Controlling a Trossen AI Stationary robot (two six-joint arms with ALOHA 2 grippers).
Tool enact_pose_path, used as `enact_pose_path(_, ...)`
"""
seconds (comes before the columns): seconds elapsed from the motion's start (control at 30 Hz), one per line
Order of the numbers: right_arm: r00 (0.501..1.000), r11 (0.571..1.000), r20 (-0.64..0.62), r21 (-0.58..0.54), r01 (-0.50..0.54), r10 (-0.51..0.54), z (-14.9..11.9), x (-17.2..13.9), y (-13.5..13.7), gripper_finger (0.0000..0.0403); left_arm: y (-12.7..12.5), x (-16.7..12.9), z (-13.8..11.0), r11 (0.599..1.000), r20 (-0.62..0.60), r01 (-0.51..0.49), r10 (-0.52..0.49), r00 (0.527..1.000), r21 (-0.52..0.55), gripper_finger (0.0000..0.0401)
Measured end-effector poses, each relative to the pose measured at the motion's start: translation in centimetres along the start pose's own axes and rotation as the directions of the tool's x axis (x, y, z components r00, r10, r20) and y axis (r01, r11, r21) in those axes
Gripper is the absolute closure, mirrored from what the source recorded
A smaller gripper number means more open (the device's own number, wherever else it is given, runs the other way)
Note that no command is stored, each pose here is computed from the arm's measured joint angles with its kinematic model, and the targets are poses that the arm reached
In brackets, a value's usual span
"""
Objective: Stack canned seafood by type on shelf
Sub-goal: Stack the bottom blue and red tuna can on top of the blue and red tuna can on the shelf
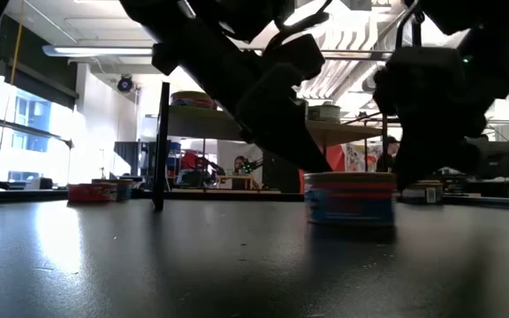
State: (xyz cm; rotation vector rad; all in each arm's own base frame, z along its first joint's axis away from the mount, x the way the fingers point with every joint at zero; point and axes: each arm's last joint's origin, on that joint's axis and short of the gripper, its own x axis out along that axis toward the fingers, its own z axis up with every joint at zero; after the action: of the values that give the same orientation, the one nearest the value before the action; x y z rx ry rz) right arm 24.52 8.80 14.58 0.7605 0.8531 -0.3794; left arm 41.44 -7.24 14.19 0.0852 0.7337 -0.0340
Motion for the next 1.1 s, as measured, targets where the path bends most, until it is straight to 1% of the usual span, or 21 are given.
enact_pose_path(0.23,0.994,0.994,0.035,0.03,-0.106,0.105,0.5,0.0,1.0,0.0403,-0.6,-0.3,-0.4,1.0,-0.051,-0.007,0.008,0.999,0.02,0.0401)
enact_pose_path(0.37,0.99,0.989,0.042,0.058,-0.134,0.131,0.6,-0.1,1.4,0.0403,-0.6,-0.3,-0.5,1.0,-0.062,-0.008,0.009,0.998,0.021,0.0401)
enact_pose_path(0.47,0.982,0.982,0.06,0.051,-0.18,0.176,1.1,-0.6,2.7,0.0403,-0.5,-0.3,-0.5,1.0,-0.063,-0.017,0.018,0.998,0.021,0.0401)
enact_pose_path(0.53,0.971,0.975,0.109,0.039,-0.217,0.211,1.8,-1.0,3.7,0.0403,-0.5,-0.1,-0.7,1.0,-0.075,-0.006,0.008,0.997,0.02,0.0401)
enact_pose_path(0.6,0.967,0.975,0.133,0.02,-0.221,0.216,2.3,-1.4,4.3,0.0403,-0.7,0.1,-1.5,1.0,-0.128,0.01,-0.006,0.992,0.028,0.0401)
enact_pose_path(0.77,0.954,0.968,0.16,-0.039,-0.25,0.253,3.5,-2.2,5.9,0.0403,-0.7,-0.2,-0.9,1.0,-0.095,0.009,-0.007,0.995,0.026,0.0401)
enact_pose_path(0.87,0.961,0.973,0.159,-0.083,-0.216,0.227,4.1,-2.6,6.3,0.0403,-0.8,-0.1,-1.5,0.999,-0.132,0.007,-0.002,0.991,0.041,0.0401)
enact_pose_path(0.97,0.963,0.97,0.153,-0.135,-0.202,0.222,5.2,-3.7,7.3,0.0403,-0.1,-1.4,-0.9,0.999,-0.157,-0.016,0.022,0.987,0.042,0.0401)
enact_pose_path(1.03,0.967,0.961,0.132,-0.197,-0.192,0.22,6.0,-4.9,8.0,0.0403,0.9,-2.9,-0.5,0.997,-0.193,-0.061,0.069,0.979,0.043,0.0401)
enact_pose_path(1.1,0.97,0.944,0.104,-0.274,-0.186,0.221,6.8,-6.3,8.9,0.0403,1.7,-4.6,-0.1,0.992,-0.232,-0.116,0.126,0.965,0.053,0.0401)
